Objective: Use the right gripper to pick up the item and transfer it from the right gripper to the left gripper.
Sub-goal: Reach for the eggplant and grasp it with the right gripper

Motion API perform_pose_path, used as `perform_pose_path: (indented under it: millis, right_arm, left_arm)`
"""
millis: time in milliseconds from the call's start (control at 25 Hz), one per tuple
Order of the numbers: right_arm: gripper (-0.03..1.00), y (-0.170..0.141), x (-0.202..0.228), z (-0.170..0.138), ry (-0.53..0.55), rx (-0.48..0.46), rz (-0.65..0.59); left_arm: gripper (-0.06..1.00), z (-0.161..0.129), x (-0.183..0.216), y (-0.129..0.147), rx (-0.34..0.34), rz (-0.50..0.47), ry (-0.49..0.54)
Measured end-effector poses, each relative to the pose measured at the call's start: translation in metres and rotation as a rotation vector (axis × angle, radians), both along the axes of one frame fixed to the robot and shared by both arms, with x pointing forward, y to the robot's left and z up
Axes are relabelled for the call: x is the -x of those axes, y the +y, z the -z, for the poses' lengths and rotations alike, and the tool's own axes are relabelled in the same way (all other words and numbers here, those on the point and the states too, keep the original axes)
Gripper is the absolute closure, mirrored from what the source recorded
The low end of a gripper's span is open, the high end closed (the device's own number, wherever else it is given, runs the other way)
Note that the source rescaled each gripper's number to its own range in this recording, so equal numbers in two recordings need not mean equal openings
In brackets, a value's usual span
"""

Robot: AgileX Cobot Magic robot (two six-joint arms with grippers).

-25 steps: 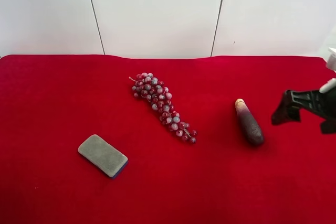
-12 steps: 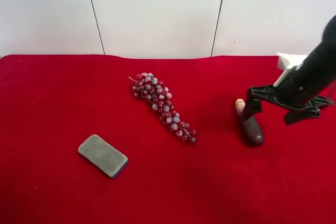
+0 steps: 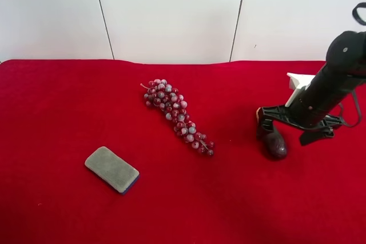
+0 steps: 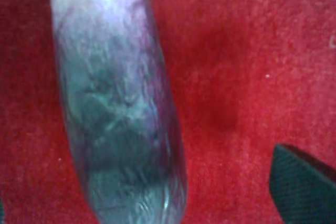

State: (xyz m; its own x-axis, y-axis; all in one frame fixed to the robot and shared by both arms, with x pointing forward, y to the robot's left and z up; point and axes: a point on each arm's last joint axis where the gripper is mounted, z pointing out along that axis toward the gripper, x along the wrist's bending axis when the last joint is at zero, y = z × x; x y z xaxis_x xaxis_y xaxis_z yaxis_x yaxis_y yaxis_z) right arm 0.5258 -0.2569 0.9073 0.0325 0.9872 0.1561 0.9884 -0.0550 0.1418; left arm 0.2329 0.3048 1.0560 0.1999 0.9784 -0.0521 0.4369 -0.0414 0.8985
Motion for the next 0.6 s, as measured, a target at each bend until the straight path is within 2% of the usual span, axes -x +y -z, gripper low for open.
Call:
perform_pose_path:
  millis: [320, 600]
  right_arm:
    - [-0.03, 0.000, -0.001, 0.015, 0.047, 0.001, 0.005]
    - [-0.03, 0.000, 0.000, 0.016, 0.062, 0.012, -0.011]
  left_arm:
    - [-0.06, 0.000, 0.000, 0.000, 0.000, 0.000, 0.000]
    - [-0.06, 0.000, 0.000, 0.000, 0.000, 0.000, 0.000]
